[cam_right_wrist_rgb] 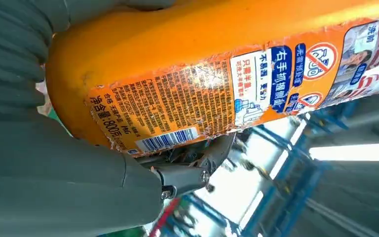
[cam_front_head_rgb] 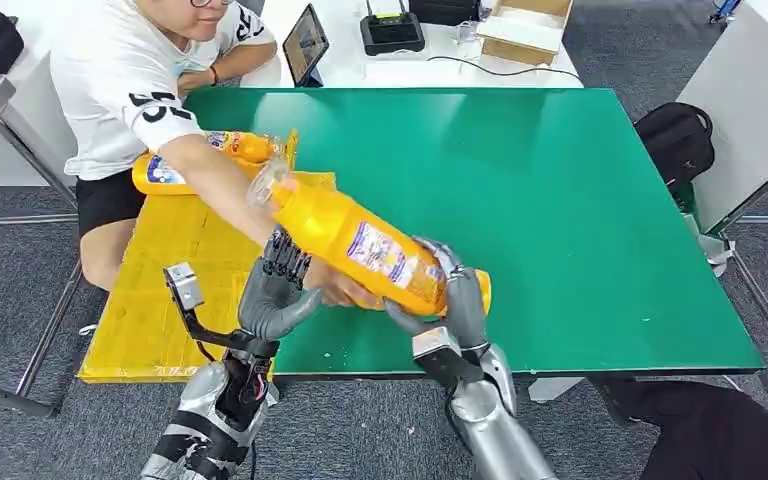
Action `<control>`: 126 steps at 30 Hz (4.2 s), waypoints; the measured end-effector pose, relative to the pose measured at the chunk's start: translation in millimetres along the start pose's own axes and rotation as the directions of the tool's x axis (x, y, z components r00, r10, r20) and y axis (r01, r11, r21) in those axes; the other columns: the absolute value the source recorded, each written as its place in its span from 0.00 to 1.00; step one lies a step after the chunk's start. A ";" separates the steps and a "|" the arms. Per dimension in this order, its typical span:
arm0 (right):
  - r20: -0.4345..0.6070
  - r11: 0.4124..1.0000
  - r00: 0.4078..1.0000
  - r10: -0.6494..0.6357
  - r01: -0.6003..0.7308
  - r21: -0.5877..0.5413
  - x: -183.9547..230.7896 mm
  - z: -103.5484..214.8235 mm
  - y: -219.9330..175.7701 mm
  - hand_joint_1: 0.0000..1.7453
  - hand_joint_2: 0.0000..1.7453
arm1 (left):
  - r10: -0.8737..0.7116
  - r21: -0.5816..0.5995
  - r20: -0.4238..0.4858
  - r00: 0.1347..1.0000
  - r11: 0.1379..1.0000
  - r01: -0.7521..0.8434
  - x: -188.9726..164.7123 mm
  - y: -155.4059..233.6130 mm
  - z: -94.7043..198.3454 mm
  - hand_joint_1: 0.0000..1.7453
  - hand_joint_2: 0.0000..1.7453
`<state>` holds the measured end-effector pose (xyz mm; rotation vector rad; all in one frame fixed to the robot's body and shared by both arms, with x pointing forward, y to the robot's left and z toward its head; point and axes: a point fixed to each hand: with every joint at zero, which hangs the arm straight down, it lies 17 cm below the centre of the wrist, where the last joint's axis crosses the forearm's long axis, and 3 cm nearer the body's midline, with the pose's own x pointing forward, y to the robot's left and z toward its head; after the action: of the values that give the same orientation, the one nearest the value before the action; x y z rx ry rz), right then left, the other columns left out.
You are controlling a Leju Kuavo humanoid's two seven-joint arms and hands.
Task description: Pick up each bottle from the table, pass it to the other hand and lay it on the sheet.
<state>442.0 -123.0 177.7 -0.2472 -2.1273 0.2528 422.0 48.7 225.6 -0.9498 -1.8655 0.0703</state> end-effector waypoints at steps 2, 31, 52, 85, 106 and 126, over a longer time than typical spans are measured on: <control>-0.025 1.000 0.999 -0.020 0.021 0.008 -4.4 3.5 9.2 1.00 1.00 | -0.007 -0.008 0.001 1.000 1.000 0.007 0.5 -3.0 -0.5 0.00 1.00; -0.040 0.973 0.999 -0.030 0.038 0.229 2.3 19.1 98.9 1.00 1.00 | 0.083 -0.039 -0.052 0.995 0.996 -0.085 -10.5 -13.1 2.8 0.00 1.00; -0.076 0.925 0.997 -0.014 0.042 0.378 -9.8 31.2 136.5 1.00 1.00 | 0.104 0.035 -0.072 0.992 0.994 -0.102 -22.5 8.9 13.0 1.00 1.00; -0.127 0.877 0.992 -0.014 0.073 0.476 -15.4 44.1 161.9 0.00 0.00 | -0.088 0.097 -0.010 0.996 0.991 0.088 -8.6 26.4 9.5 1.00 1.00; -0.160 0.906 0.967 -0.196 0.241 0.348 2.5 13.4 123.7 0.00 0.00 | -0.635 0.463 0.102 0.766 0.712 0.528 111.1 147.3 -45.1 1.00 1.00; 0.130 0.970 0.973 -0.189 0.206 -0.131 82.2 -34.8 11.4 0.00 0.00 | -0.890 -0.017 -0.209 -0.405 -0.411 0.912 60.6 231.7 -35.8 1.00 1.00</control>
<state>428.4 -86.8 258.9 -0.1034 -2.2708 -0.0038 572.4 234.6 187.4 1.2098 -1.8145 -0.9283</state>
